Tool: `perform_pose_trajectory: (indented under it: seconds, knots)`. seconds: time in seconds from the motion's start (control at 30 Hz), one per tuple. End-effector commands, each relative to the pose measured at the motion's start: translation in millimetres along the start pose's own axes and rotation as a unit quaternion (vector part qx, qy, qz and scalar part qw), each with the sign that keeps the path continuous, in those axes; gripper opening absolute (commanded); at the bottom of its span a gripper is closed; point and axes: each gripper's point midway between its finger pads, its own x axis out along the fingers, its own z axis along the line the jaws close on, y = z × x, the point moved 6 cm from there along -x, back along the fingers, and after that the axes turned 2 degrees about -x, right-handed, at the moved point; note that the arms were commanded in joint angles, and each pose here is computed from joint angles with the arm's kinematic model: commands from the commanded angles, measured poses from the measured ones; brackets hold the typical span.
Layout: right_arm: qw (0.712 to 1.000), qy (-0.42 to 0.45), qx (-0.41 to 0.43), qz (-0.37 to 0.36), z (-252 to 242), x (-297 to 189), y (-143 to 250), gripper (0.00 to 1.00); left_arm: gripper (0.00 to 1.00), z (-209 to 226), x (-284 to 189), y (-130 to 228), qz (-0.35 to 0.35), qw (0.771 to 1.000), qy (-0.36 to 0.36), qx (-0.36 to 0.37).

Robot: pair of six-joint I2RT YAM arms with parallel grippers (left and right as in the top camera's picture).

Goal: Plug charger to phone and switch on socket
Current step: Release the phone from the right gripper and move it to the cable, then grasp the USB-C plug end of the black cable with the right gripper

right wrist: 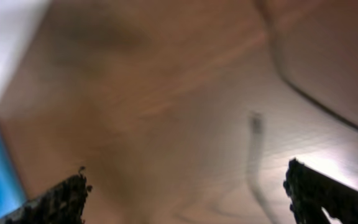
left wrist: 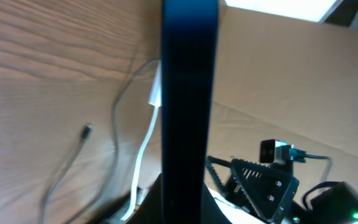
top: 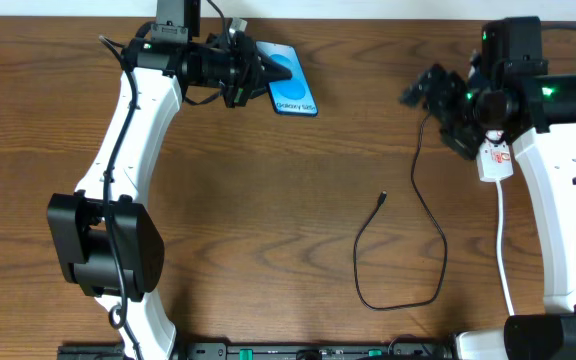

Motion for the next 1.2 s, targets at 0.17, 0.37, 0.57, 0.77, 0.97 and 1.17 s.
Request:
perform_pose_trajectory:
  seconds: [0.17, 0.37, 0.57, 0.77, 0.97, 1.17]
  knots:
    - [0.988, 0.122, -0.086, 0.023, -36.1, 19.5, 23.5, 0.99, 0.07, 9.0, -10.6, 1.0, -0.047, 0.996, -0.061, 0.053]
    - [0.984, 0.138, -0.085, 0.069, -62.7, 70.7, 48.2, 0.96, 0.07, 12.8, -10.5, 2.7, -0.043, 0.993, -0.073, 0.084]
    - [0.988, 0.079, -0.074, 0.105, -73.9, 114.7, 70.5, 0.66, 0.07, 14.0, -10.4, 3.2, -0.043, 0.993, -0.077, 0.081]
    - [0.991, 0.084, -0.012, 0.101, -93.9, 141.1, 84.1, 0.77, 0.07, 14.3, -10.5, 3.4, -0.042, 0.993, -0.077, 0.080]
    - [0.993, 0.078, 0.018, 0.091, -107.0, 162.8, 94.1, 0.71, 0.07, 14.4, -10.5, 3.5, -0.042, 0.993, -0.077, 0.079]
    - [0.993, 0.072, 0.021, 0.088, -103.2, 172.0, 99.7, 0.64, 0.07, 14.4, -10.5, 3.5, -0.042, 0.993, -0.077, 0.079]
